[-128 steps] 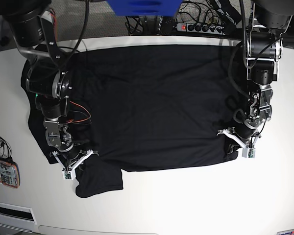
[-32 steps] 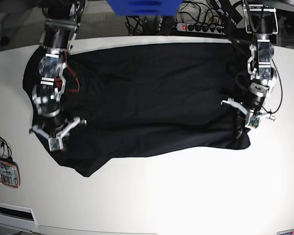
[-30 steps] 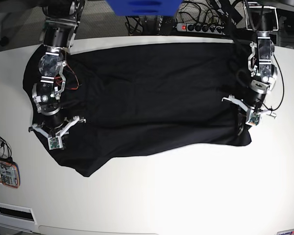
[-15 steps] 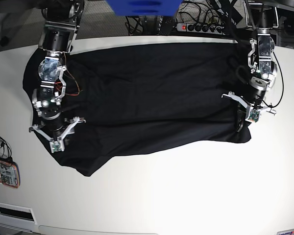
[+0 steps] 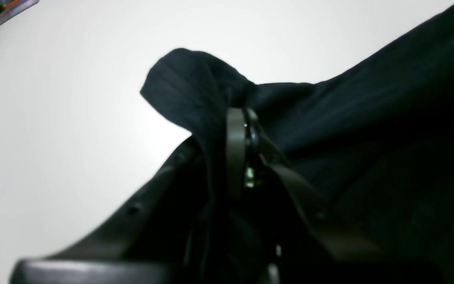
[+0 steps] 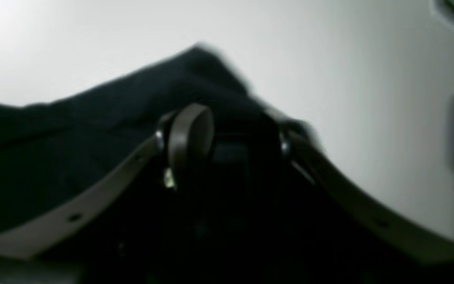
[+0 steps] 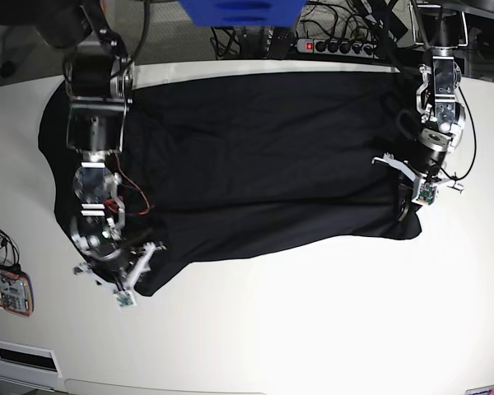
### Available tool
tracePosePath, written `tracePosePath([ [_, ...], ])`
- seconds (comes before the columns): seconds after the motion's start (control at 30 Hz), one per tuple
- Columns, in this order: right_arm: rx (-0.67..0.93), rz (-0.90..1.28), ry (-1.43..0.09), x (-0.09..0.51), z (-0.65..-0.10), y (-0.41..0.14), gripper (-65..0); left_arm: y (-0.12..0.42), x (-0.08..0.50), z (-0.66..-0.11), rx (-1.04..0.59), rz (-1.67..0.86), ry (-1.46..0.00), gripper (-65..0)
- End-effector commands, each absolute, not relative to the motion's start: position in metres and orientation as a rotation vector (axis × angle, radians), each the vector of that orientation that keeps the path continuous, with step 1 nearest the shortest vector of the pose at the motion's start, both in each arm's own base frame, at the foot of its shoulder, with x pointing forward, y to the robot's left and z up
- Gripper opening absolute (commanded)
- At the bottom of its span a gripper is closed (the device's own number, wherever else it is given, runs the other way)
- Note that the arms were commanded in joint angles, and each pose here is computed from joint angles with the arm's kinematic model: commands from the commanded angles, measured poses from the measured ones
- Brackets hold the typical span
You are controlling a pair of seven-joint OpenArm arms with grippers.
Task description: Fold the T-shirt properly
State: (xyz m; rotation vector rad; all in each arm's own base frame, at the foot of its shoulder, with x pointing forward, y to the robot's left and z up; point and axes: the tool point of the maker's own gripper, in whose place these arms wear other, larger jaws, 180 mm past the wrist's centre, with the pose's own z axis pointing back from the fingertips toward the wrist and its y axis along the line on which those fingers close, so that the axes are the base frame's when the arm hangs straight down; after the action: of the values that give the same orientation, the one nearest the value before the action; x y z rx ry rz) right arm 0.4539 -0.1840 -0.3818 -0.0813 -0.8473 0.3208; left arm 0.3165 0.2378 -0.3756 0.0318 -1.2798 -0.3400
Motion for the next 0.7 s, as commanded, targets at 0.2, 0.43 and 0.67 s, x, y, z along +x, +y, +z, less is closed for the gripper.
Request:
tracePosePath([
  [0.2,-0.011,0.27,-0.917,0.511,-0.361,-0.181,-36.0,0.236,0.324,-0.361,0.032,-0.326,-1.338,-65.0],
  [0.43,0.049,0.241,-0.898,0.518,-0.377,-0.174,-35.2,0.235,0.324,-0.361,0.032,-0.329,-1.338,-65.0],
  [0.67,0.089,0.22,-0.86,0.504,-0.406,-0.169,-33.2,0.235,0.324,-0.361,0.032,-0.329,-1.338,-65.0],
])
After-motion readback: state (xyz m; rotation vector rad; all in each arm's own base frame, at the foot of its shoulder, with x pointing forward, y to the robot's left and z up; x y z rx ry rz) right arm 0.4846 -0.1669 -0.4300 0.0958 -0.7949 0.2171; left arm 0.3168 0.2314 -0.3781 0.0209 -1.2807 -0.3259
